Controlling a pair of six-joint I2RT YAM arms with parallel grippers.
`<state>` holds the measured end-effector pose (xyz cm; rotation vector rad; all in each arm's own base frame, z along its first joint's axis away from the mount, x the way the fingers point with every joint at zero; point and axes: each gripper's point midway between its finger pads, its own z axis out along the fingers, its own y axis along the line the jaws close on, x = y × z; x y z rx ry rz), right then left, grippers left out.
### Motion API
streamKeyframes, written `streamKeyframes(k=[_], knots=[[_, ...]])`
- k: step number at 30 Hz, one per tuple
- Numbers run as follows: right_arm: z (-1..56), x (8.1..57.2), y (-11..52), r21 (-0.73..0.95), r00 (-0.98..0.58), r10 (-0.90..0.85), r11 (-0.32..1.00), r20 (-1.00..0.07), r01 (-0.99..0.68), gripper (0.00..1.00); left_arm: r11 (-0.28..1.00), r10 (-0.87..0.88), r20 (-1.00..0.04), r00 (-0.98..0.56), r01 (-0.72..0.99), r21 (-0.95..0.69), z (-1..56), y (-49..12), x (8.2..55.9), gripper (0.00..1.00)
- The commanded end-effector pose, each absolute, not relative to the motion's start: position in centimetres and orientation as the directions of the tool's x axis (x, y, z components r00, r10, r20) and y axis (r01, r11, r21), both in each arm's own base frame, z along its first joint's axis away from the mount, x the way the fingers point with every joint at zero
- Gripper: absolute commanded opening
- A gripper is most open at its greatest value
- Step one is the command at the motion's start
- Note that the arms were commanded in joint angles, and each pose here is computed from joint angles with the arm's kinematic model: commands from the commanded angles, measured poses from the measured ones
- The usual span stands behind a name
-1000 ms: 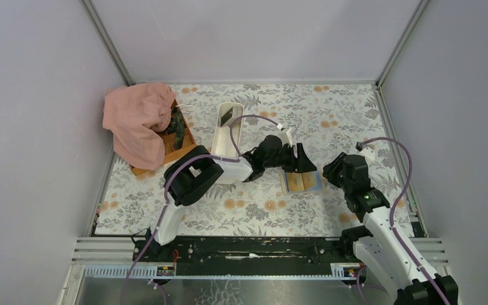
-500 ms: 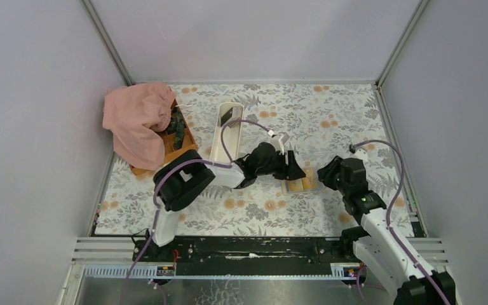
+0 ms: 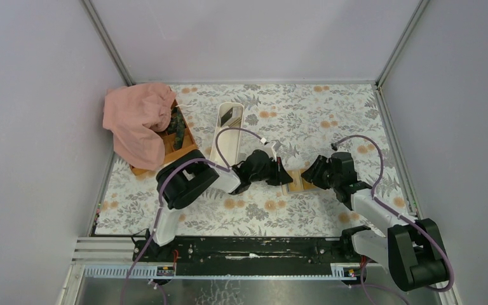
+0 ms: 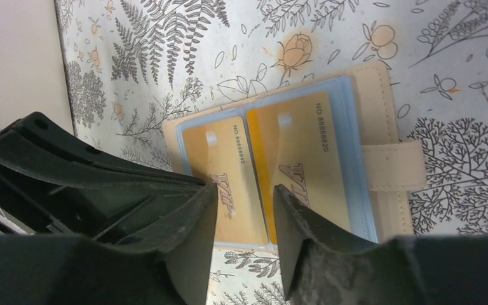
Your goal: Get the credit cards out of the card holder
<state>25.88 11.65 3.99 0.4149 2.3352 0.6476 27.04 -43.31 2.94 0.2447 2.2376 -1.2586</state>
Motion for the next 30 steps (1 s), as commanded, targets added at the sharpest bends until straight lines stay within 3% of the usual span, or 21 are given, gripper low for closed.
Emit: streamKeyframes(k=[1,4,9,23,30], knots=[[5.6,27.1,12.7,0.589,-0.707,0.433,0.808,-0.559,0.03,0.5,0.543,-0.103,-0.56,-0.822,0.425,-0.724,2.0,-43.2,27.5,0.0],[5.0,27.0,12.7,0.586,-0.715,0.432,0.81,-0.55,0.039,0.55,0.563,-0.104,-0.56,-0.822,0.415,-0.715,1.5,-42.5,27.7,0.0],[3.7,26.4,13.2,0.597,-0.753,0.418,0.801,-0.508,0.042,0.55,0.57,-0.122,-0.55,-0.826,0.395,-0.721,1.3,-41.3,28.0,0.0],[2.2,24.6,15.3,0.679,-0.811,0.394,0.734,-0.433,-0.006,0.47,0.566,-0.118,-0.521,-0.845,0.374,-0.735,0.5,-40.4,27.4,0.0],[4.3,24.8,16.8,0.744,-0.798,0.396,0.661,-0.455,-0.097,0.43,0.562,-0.111,-0.508,-0.854,0.368,-0.741,-0.1,-40.7,27.4,0.0]])
